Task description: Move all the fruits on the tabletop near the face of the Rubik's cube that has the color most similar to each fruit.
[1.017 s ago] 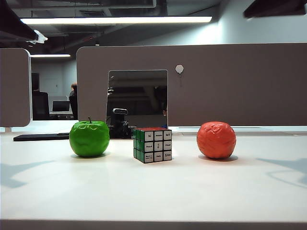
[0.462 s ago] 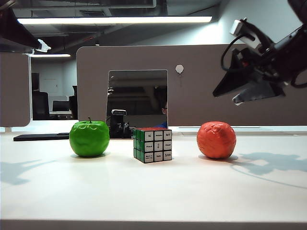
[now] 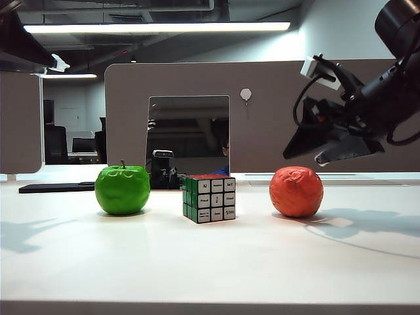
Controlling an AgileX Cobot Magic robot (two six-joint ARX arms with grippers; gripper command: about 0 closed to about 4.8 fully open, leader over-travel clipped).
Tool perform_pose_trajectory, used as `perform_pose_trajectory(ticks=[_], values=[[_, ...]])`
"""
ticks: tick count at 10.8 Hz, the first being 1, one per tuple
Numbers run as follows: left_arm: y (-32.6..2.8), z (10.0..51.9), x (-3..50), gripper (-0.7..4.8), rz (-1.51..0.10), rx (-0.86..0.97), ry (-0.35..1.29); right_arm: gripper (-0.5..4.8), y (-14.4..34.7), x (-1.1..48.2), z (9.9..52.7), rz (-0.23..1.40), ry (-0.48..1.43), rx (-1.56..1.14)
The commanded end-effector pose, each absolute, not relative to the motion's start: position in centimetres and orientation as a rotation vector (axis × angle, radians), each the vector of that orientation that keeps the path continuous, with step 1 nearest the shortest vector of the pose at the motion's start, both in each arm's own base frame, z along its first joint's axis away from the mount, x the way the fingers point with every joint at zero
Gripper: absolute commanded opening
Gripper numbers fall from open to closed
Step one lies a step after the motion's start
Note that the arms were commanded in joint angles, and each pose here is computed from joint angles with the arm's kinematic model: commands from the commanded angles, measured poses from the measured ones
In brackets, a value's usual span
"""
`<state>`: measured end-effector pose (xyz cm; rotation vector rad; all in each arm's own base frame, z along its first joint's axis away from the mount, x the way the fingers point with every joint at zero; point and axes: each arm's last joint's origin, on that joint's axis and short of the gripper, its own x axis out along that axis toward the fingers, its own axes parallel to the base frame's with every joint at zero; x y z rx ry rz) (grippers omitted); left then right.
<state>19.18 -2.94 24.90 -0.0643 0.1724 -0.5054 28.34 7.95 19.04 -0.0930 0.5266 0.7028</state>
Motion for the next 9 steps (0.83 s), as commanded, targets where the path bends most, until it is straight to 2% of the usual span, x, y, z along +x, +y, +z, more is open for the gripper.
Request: perform_pose_trajectory(ticks=[1,9], values=[[-3.0,25.1,19.2,1.26,-0.508,-0.059,0.164,4.67,8.1,28.6,18.8,0.684,0.519,-0.125],[-3.0,25.0,19.2,1.26,-0.507,-0.061,0.175,4.79,9.6,29.0,17.0,0.725,0.553,-0.135]])
